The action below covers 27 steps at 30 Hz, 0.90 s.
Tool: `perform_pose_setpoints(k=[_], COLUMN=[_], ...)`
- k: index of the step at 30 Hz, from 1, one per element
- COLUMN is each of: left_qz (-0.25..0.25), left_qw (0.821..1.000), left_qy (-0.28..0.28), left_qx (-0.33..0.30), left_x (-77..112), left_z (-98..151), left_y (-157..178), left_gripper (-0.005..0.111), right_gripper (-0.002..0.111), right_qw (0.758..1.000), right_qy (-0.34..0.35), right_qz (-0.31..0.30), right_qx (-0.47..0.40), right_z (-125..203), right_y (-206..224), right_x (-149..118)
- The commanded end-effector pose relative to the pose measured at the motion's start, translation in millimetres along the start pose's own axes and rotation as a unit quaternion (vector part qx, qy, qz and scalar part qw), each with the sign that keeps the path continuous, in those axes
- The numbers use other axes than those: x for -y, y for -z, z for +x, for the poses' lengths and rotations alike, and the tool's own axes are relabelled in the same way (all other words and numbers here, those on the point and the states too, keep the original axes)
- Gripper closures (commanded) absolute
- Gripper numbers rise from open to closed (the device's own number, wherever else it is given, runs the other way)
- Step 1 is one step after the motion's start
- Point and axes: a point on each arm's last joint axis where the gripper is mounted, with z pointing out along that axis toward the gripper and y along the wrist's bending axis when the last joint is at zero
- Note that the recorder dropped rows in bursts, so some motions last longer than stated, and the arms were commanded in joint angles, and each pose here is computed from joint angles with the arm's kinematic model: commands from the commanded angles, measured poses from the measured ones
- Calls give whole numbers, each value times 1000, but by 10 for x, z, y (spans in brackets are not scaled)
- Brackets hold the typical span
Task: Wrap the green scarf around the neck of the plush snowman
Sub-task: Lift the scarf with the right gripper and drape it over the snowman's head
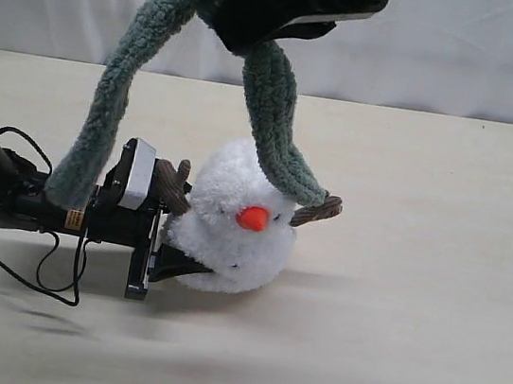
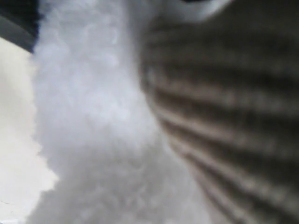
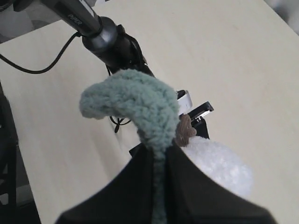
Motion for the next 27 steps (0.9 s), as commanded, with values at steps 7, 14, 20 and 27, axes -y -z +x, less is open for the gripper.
perform_pose_setpoints(k=[7, 14, 20, 27], left_qz=[-2, 0, 0, 0], left_qw=[1000, 1000, 1000, 1000], left_qy=[4, 3, 3, 3], left_qx=[3, 2, 2, 2], left_x=[-6, -3, -3, -3], left_z=[-6, -6, -6, -6], left_y=[-22, -22, -22, -22], left_gripper=[107, 107, 107, 107], right_gripper=[104, 104, 104, 104], right_qw=[995, 994, 996, 986], right_qy=[-54, -61, -14, -1], right_qz=[19, -20, 3, 73], right_qx=[-84, -90, -83, -153], right_z=[289, 304, 293, 418], right_y=[-212, -224, -277, -639], right_x=[45, -26, 40, 295])
